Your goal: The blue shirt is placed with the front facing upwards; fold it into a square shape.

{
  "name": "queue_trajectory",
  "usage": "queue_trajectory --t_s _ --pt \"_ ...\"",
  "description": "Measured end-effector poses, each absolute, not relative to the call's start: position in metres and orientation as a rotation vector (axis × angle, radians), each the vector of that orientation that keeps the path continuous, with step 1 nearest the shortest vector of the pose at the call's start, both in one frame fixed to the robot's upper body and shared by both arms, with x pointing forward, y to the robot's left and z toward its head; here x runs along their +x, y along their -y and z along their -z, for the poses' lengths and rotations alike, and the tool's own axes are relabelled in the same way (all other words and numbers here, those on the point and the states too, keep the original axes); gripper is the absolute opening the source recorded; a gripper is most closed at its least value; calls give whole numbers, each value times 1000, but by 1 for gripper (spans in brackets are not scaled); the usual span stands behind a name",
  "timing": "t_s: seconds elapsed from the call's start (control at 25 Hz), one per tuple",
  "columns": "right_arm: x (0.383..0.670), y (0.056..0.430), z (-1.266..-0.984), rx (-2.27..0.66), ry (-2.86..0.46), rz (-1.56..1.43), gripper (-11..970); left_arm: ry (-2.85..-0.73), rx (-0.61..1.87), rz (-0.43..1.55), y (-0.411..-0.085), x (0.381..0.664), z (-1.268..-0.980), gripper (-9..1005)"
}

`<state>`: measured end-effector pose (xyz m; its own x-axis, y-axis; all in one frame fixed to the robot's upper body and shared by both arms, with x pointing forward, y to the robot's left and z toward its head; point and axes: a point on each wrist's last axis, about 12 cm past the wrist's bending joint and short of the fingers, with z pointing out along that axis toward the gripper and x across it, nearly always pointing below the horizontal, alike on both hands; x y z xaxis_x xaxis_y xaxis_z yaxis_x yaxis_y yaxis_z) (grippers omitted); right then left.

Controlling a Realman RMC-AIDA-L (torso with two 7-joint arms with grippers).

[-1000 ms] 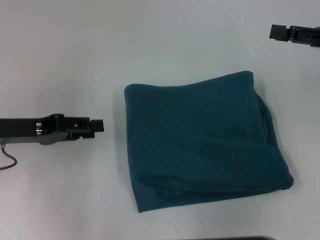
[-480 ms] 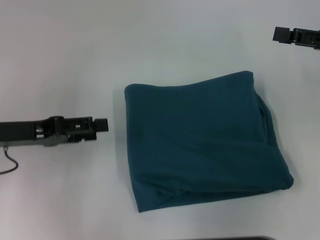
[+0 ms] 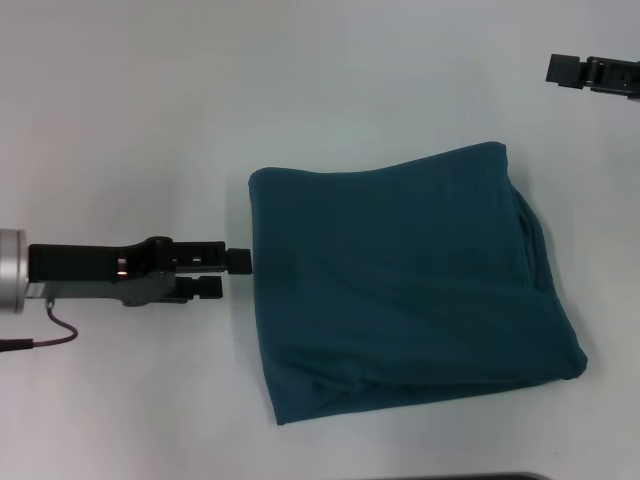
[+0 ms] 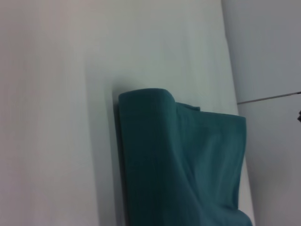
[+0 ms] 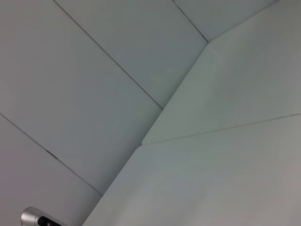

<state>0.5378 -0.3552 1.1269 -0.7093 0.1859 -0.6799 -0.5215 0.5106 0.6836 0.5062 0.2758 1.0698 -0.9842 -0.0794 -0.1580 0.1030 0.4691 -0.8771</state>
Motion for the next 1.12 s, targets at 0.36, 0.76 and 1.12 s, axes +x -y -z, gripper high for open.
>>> queue_trajectory --t_s 0.36,0.76,1.12 --pt "538 355 -1127 -271 -2026 -1243 924 -2641 39 1457 -257 516 -1064 816" --pt "537 356 -1127 -270 -2026 -1246 925 -2681 81 1408 -242 523 -1062 815" --pt "534 359 -1126 -253 -2032 -1242 925 -2710 126 1398 -231 526 -1060 816"
